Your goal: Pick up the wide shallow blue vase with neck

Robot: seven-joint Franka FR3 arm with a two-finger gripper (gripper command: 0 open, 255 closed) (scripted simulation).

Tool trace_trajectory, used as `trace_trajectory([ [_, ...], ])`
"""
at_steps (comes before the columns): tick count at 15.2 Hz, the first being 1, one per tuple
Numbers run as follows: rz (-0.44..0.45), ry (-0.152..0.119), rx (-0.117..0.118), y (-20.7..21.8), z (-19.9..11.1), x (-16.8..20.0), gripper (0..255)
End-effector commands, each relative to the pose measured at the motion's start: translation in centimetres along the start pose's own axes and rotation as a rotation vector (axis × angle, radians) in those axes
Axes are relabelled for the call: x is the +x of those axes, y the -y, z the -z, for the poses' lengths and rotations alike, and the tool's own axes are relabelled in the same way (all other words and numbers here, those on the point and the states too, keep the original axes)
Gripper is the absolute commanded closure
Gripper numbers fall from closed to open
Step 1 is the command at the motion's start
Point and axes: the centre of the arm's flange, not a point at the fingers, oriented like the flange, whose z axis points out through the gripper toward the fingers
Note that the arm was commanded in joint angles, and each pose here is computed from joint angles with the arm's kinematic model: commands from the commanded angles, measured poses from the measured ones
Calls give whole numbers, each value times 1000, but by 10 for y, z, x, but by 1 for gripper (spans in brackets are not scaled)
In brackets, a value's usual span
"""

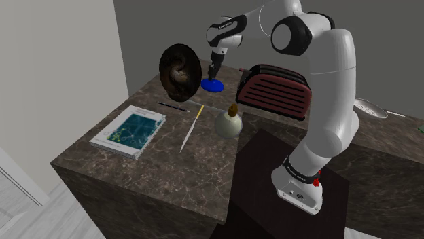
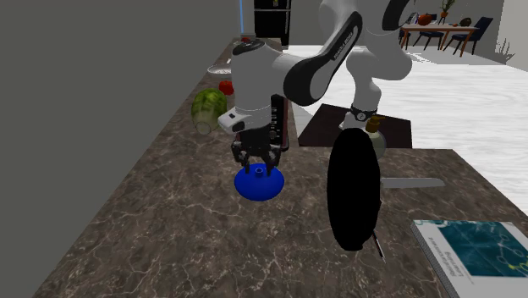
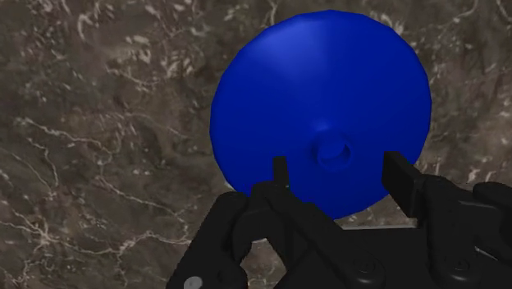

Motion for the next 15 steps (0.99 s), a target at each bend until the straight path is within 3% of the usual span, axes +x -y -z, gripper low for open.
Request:
trace_trajectory([
  [1,0,0,0,0,-1,0,255],
  [9,0,0,0,0,-1,-1,255],
  [15,0,0,0,2,30,0,255],
])
